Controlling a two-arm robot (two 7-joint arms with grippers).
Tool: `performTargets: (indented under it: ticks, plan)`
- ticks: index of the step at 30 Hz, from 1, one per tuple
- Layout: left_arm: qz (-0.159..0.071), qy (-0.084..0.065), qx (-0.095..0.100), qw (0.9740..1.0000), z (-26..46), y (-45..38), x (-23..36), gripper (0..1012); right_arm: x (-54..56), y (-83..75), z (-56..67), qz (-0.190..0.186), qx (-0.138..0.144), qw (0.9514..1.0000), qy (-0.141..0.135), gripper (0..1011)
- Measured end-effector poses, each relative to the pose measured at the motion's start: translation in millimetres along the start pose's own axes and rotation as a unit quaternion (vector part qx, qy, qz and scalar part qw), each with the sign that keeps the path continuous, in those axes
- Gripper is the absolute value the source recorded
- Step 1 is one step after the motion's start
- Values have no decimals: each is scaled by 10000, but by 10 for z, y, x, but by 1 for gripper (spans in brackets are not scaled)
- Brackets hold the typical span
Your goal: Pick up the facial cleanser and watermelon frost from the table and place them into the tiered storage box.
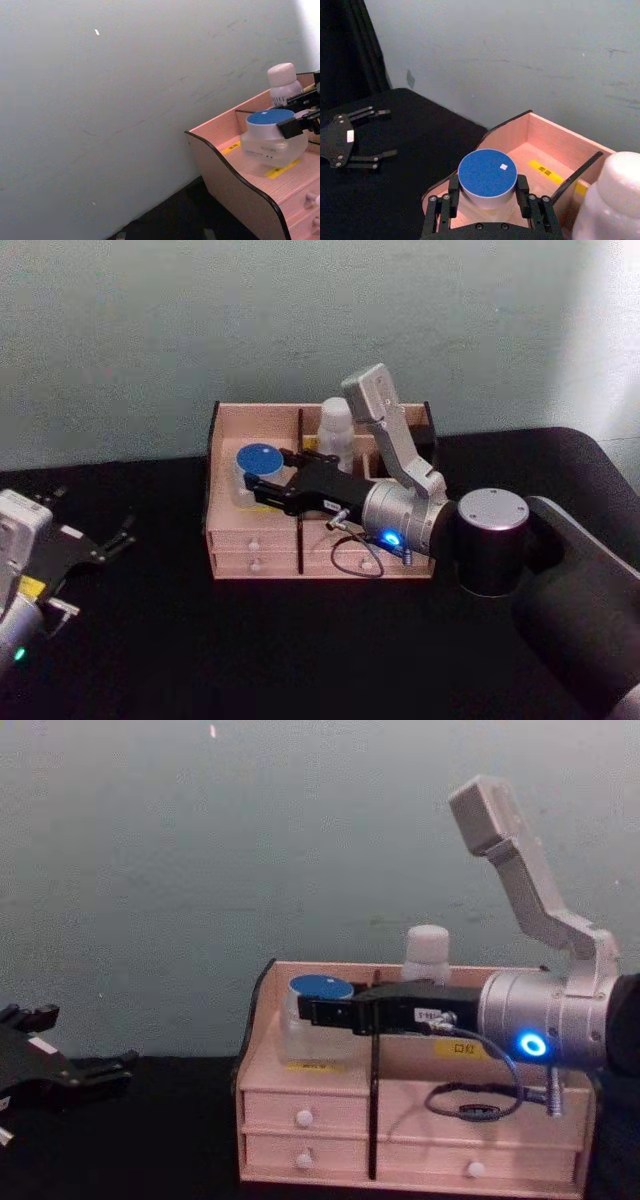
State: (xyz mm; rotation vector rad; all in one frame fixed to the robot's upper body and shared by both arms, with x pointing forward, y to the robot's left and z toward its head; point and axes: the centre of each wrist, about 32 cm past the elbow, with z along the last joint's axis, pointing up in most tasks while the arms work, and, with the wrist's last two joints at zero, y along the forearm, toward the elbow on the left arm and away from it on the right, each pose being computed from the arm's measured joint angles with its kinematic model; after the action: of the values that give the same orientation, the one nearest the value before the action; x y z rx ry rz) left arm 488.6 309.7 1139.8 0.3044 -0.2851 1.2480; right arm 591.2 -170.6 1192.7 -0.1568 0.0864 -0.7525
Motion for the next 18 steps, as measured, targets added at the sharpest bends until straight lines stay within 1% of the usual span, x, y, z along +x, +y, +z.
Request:
performTargets:
  ticks: [11,18]
  plan:
    - [0,0,0,10000,0,0,0,1001,0,84,6,-15,-92,9999,64,689]
    - [0,0,0,10000,0,0,0,1001,10,111,-3,-54,-123,9999,99,689]
